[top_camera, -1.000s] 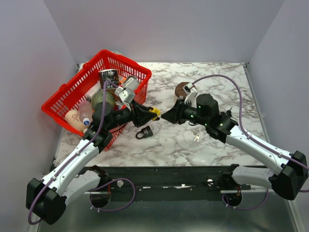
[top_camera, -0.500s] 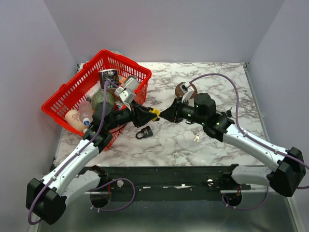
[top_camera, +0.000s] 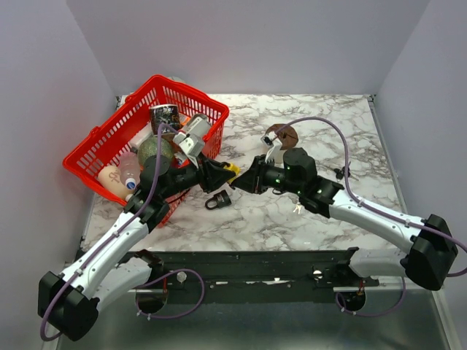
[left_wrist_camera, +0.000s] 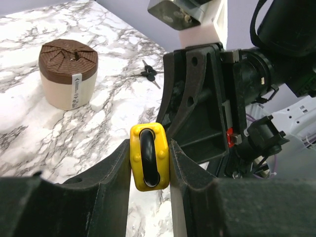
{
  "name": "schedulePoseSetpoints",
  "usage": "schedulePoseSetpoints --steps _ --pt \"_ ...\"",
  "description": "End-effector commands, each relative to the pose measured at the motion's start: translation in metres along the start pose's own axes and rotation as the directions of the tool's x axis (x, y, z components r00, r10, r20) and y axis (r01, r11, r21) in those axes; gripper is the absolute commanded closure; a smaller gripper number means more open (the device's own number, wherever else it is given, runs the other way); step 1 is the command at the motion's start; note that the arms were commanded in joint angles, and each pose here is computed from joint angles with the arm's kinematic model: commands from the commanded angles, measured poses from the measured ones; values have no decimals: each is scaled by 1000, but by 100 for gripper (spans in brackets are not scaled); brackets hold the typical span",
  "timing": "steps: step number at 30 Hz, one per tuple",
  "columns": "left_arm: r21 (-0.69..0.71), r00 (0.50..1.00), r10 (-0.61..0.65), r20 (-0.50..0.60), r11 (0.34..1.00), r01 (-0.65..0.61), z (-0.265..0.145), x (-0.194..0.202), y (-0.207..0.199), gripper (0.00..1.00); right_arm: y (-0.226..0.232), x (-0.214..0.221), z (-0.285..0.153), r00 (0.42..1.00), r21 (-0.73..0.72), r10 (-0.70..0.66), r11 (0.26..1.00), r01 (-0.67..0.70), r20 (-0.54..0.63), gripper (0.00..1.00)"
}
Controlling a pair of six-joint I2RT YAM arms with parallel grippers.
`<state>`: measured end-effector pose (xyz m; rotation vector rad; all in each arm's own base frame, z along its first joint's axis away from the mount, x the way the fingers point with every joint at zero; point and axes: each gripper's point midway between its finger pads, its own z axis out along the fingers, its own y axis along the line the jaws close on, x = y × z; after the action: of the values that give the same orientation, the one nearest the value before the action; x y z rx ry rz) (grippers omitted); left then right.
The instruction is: Unlock with the key
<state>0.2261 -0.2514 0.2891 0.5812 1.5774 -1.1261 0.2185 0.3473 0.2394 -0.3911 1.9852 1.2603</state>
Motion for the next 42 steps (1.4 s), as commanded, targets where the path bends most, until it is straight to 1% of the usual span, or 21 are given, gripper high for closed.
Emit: schedulePoseSetpoints --steps 1,7,8,13,20,29,35,38,39,40,42 --pt "-77 991 90 99 994 -82 -5 -32 5 100 11 19 8 999 -53 32 998 -33 -32 73" --pt "-86 994 62 87 995 -54 -2 -28 8 100 30 13 14 1000 -115 26 993 -24 11 73" --pt "-84 994 59 88 995 -52 -2 -28 8 100 35 8 14 999 -137 23 990 -18 36 73" --pt "-81 995 47 91 996 -40 -2 -28 7 100 32 4 15 995 -134 22 991 -9 96 73" --pt "-91 995 11 97 996 -2 0 -26 9 100 38 -11 16 979 -178 28 984 8 201 73" --pt "-81 996 -23 82 996 30 5 -18 6 100 48 -24 25 962 -224 3 973 60 273 72" --pt "-102 995 -69 76 992 77 7 -12 10 100 45 -28 30 935 -180 -56 976 126 351 72" --pt "-100 994 -92 64 990 98 10 -8 11 100 40 -30 33 916 -125 -79 982 139 393 72" --pt "-97 993 -105 58 989 111 11 -5 10 100 30 -37 33 897 -54 -86 991 122 435 72" --pt "-93 992 -112 57 989 117 12 -5 9 100 33 -32 34 886 -22 -125 988 150 447 71" --pt "-82 990 -129 49 988 133 13 -2 7 100 29 -39 30 846 39 -153 987 155 511 71"
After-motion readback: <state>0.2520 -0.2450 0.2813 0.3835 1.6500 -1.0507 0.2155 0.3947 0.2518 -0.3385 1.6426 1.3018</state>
